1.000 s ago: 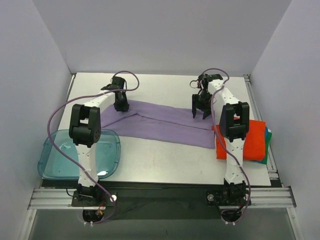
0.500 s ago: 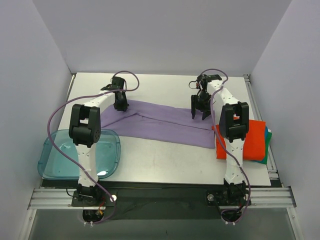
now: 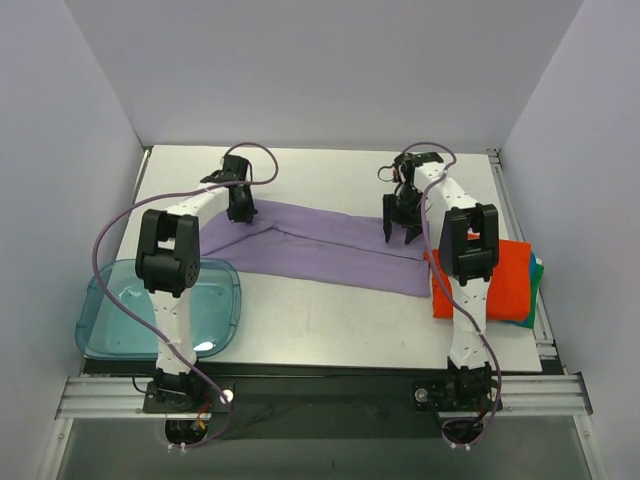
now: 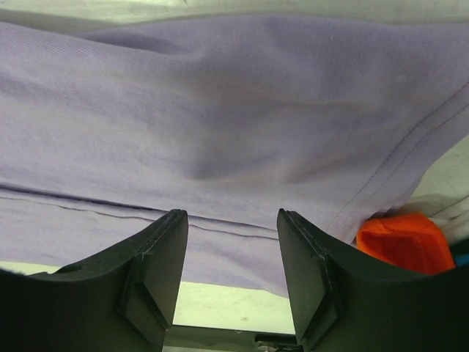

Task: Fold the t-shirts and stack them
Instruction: Fold the other side of the tshirt into a rectangle

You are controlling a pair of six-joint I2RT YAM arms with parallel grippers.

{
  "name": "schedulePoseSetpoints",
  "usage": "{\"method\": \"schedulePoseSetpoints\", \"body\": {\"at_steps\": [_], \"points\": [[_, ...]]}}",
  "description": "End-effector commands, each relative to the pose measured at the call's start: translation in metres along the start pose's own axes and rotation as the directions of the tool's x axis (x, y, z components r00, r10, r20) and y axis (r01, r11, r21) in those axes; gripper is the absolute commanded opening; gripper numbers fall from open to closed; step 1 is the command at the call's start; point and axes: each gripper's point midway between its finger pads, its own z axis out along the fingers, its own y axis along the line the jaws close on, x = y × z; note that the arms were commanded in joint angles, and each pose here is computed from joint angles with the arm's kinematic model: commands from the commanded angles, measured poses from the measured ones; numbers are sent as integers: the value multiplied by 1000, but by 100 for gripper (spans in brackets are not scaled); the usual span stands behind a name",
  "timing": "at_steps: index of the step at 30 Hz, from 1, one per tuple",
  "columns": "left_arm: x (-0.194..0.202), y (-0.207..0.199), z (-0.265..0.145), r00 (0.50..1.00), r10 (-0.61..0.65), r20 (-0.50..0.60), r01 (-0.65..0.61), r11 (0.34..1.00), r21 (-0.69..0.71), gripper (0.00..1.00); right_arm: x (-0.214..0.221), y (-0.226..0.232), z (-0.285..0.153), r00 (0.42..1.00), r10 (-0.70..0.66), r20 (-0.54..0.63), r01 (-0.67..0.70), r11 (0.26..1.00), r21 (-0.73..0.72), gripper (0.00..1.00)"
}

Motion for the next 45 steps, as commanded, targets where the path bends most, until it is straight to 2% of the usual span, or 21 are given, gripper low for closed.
{"method": "schedulePoseSetpoints", "body": {"at_steps": [1,14,25,32,41,43,45], "points": [[-10,-7,-21,999,-18,49,16,999,28,0,18,-2,-5,998,8,-55,-7,1000,25,52],[-6,-22,-50,995,-42,86,36,997,75,0,19,0,3,997,5,-77,-3,1000,18,52],[31,-21,-61,998,-66,16,65,995,79,0,18,5,10,996,4,-93,-4,1000,0,52],[37,-26,-73,997,-74,18,72,992,104,1,17,9,11,996,4,-94,-5,1000,-17,52],[55,-49,-94,997,-73,-34,78,979,189,12,16,9,8,996,3,-88,-5,1000,-17,52],[60,-54,-101,997,-67,-50,76,972,221,18,16,10,7,996,5,-87,-6,1000,-19,52],[61,-57,-107,998,-39,-46,49,969,243,29,16,10,7,996,5,-87,-6,1000,-19,52]]}}
